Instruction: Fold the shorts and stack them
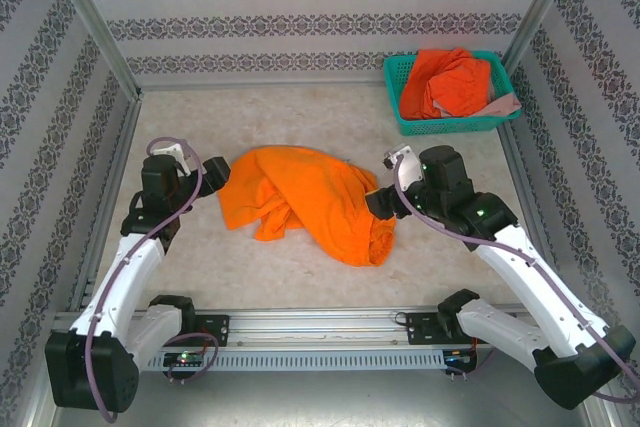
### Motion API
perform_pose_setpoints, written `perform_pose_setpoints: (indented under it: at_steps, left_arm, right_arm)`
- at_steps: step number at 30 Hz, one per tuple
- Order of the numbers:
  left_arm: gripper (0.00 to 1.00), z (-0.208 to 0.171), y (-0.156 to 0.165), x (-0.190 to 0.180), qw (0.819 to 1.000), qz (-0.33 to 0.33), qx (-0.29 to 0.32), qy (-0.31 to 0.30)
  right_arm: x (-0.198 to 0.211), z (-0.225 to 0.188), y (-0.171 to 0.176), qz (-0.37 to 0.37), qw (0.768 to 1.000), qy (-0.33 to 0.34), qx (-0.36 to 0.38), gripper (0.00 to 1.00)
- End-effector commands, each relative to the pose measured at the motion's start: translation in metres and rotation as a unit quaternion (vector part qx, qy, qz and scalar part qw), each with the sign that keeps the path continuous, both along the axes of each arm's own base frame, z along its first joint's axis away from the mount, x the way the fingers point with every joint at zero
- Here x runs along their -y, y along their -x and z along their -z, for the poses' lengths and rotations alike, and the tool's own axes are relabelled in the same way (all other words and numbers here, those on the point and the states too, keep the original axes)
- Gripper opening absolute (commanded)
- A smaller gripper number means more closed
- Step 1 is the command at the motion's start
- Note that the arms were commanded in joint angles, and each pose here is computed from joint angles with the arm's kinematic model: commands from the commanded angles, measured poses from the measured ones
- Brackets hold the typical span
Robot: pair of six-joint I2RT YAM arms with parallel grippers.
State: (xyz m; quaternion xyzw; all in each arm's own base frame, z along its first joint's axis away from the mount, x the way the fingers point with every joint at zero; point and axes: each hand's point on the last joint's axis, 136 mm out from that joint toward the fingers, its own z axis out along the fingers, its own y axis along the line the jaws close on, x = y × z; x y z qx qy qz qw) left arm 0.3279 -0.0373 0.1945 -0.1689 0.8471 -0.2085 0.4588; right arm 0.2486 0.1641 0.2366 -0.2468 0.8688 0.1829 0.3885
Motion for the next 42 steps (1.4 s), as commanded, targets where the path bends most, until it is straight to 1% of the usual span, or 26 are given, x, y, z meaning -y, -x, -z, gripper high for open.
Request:
perform_pose_setpoints:
  at_steps: [1, 3, 5, 8, 10, 13, 14, 16, 20, 23, 28, 30, 32, 35, 36, 38, 42]
  left_arm:
    - [0.84, 0.007, -0.001, -0.004, 1.0, -0.015, -0.017, 0.002]
    - [0.84, 0.011, -0.003, -0.005, 1.0, -0.018, -0.024, 0.002]
    - [0.84, 0.015, -0.005, -0.006, 0.999, -0.021, -0.032, 0.001]
    - [0.84, 0.024, -0.011, -0.005, 0.999, -0.02, -0.05, 0.001]
    - [0.84, 0.03, -0.015, -0.004, 0.998, -0.016, -0.062, 0.002]
    - [0.83, 0.034, -0.02, -0.001, 0.997, -0.011, -0.071, 0.007]
    - [0.83, 0.036, -0.021, 0.0, 0.997, -0.01, -0.072, 0.01]
    - [0.83, 0.039, -0.022, 0.0, 0.997, -0.011, -0.074, 0.013]
    - [0.83, 0.041, -0.022, 0.001, 0.997, -0.014, -0.07, 0.019]
    - [0.83, 0.043, -0.021, 0.001, 0.997, -0.014, -0.07, 0.02]
    - [0.83, 0.047, -0.021, 0.002, 0.997, -0.01, -0.075, 0.021]
    - [0.83, 0.048, -0.021, 0.002, 0.997, -0.009, -0.073, 0.022]
    - [0.83, 0.05, -0.021, 0.002, 0.997, -0.011, -0.072, 0.024]
    - [0.83, 0.051, -0.023, 0.004, 0.997, -0.008, -0.072, 0.03]
    - [0.83, 0.052, -0.023, 0.005, 0.997, -0.008, -0.073, 0.032]
    - [0.83, 0.052, -0.024, 0.005, 0.997, -0.008, -0.073, 0.034]
    - [0.83, 0.054, -0.029, 0.007, 0.996, -0.009, -0.071, 0.044]
  right_arm:
    - [0.007, 0.015, -0.021, 0.089, 0.994, -0.018, -0.055, 0.82]
    - [0.005, 0.04, -0.025, 0.12, 0.986, -0.015, -0.117, 0.82]
    - [0.001, 0.064, -0.024, 0.145, 0.973, -0.018, -0.177, 0.8]
    - [-0.003, 0.1, -0.019, 0.179, 0.953, -0.032, -0.242, 0.79]
    - [-0.004, 0.117, -0.022, 0.194, 0.947, -0.034, -0.254, 0.75]
    - [-0.003, 0.132, -0.035, 0.209, 0.943, -0.012, -0.26, 0.72]
    - [-0.002, 0.136, -0.041, 0.217, 0.94, -0.008, -0.263, 0.7]
    - [-0.005, 0.146, -0.05, 0.228, 0.934, -0.015, -0.275, 0.67]
    - [0.0, 0.172, -0.058, 0.262, 0.914, -0.008, -0.309, 0.64]
    - [0.001, 0.183, -0.064, 0.284, 0.906, -0.024, -0.313, 0.6]
    - [-0.005, 0.195, -0.07, 0.298, 0.896, -0.046, -0.327, 0.55]
    - [-0.008, 0.197, -0.073, 0.304, 0.892, -0.063, -0.328, 0.48]
    - [-0.01, 0.197, -0.075, 0.308, 0.89, -0.078, -0.328, 0.44]
    - [-0.011, 0.201, -0.076, 0.31, 0.885, -0.079, -0.338, 0.4]
    - [-0.011, 0.202, -0.076, 0.312, 0.883, -0.082, -0.34, 0.34]
    - [-0.009, 0.204, -0.076, 0.318, 0.881, -0.086, -0.34, 0.27]
    - [-0.005, 0.201, -0.081, 0.33, 0.876, -0.104, -0.337, 0.07]
